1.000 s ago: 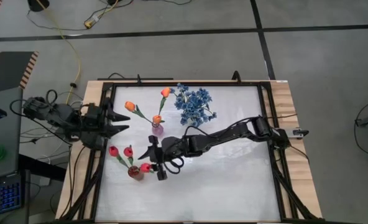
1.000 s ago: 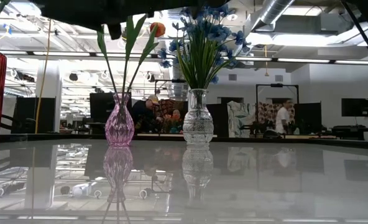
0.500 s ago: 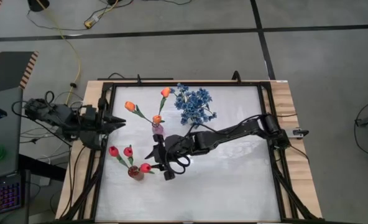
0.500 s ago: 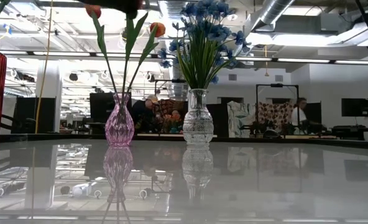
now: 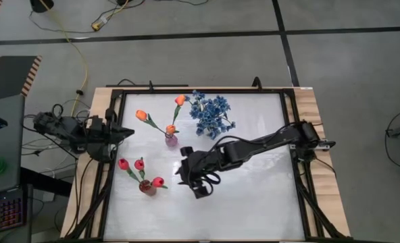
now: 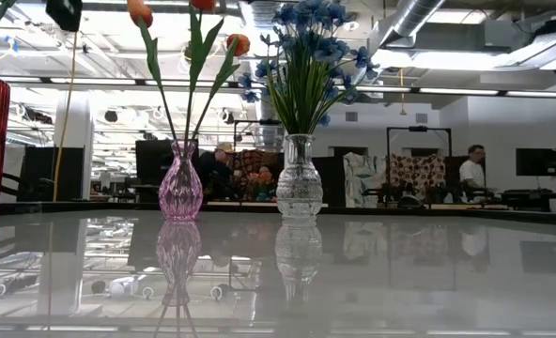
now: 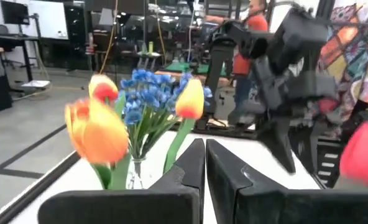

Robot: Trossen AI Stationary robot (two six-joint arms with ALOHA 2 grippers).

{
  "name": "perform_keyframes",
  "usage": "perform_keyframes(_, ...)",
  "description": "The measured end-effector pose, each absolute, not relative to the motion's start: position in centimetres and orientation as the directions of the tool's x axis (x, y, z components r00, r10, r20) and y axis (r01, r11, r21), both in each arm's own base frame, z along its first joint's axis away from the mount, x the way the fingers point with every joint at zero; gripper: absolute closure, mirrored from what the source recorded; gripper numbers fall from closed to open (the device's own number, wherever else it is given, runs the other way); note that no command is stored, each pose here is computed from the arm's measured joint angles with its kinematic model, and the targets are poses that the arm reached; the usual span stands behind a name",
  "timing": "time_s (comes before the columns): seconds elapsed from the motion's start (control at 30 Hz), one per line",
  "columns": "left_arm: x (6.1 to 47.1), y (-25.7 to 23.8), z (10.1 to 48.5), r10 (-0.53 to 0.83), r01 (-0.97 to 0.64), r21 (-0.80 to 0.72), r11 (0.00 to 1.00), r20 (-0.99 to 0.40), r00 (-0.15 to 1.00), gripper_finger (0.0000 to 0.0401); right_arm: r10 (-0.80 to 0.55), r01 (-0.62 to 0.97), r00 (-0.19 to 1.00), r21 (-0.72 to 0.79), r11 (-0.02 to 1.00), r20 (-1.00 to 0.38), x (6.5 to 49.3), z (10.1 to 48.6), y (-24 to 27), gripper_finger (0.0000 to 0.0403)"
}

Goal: Sort flowers into vase by color
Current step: Return to Home Position

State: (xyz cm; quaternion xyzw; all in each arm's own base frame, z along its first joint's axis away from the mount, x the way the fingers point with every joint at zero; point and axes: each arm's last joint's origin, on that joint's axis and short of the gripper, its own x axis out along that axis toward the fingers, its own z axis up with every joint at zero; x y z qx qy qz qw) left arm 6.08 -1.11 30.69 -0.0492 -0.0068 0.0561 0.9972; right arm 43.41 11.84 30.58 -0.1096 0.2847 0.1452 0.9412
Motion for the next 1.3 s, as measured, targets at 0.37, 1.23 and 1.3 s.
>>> perform_keyframes(0.37, 5.9, -1.1, 25.1, 0.087, -0.076, -0.133, 0.988, 0.078, 0.993, 0.0401, 0.185, -0.329, 0.762, -0.126, 0.936, -0.621, 38.7, 34.5, 13.0, 0.0211)
perform_keyframes(1.23, 9.4, -1.3, 18.0, 0.158, -0.146, -0.091, 0.985, 0.136, 0.978, 0.0401, -0.027, 0.021, 0.956, -0.024, 1.0, -0.293, 20.2, 31.9, 8.2, 0.0211)
perform_keyframes(1.3, 9.4, -1.0, 18.0, 0.183, -0.173, -0.083, 0.982, 0.139, 0.973, 0.0401, -0.023, 0.022, 0.964, -0.009, 1.0, -0.264, 18.8, 31.9, 7.6, 0.0211)
